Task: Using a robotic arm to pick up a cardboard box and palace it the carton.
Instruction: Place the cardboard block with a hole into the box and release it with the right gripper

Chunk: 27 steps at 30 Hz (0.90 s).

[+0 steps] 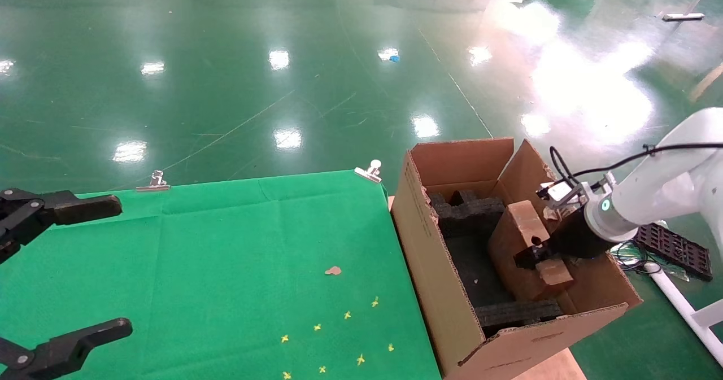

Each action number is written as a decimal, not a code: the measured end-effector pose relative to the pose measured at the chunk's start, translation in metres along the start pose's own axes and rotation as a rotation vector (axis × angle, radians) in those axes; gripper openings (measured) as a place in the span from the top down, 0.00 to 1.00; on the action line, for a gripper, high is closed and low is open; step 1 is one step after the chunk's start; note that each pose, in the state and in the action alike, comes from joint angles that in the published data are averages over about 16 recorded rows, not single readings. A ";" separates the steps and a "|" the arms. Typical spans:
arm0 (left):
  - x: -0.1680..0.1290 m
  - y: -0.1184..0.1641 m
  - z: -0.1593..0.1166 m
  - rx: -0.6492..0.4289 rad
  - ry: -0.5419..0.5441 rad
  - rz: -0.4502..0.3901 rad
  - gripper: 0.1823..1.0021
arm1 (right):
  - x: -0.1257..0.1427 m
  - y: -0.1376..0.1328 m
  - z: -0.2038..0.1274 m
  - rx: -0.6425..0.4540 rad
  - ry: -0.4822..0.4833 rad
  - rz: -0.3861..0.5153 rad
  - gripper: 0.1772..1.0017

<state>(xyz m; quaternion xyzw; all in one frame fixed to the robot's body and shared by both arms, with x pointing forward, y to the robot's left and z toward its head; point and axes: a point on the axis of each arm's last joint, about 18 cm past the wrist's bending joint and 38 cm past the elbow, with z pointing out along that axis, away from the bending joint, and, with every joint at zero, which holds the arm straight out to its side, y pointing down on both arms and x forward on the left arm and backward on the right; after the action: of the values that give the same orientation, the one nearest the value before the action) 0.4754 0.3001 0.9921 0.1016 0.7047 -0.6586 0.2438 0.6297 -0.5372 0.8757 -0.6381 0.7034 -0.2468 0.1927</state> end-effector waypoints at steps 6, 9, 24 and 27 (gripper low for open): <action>0.000 0.000 0.000 0.000 0.000 0.000 0.04 | 0.003 0.009 0.015 0.016 -0.001 0.003 0.83; 0.000 0.000 0.000 0.000 0.000 0.000 0.02 | 0.006 0.012 0.019 0.020 -0.002 0.006 0.83; 0.000 0.000 0.000 0.000 0.000 0.000 0.00 | 0.010 0.013 0.018 0.032 -0.006 0.012 0.78; 0.000 0.000 0.000 0.000 0.000 0.000 0.00 | 0.010 0.012 0.017 0.036 -0.008 0.013 0.75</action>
<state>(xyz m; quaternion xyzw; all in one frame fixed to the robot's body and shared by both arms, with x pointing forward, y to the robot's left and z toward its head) 0.4754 0.3001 0.9921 0.1016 0.7047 -0.6586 0.2438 0.6291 -0.5477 0.8559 -0.6310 0.7022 -0.2555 0.2085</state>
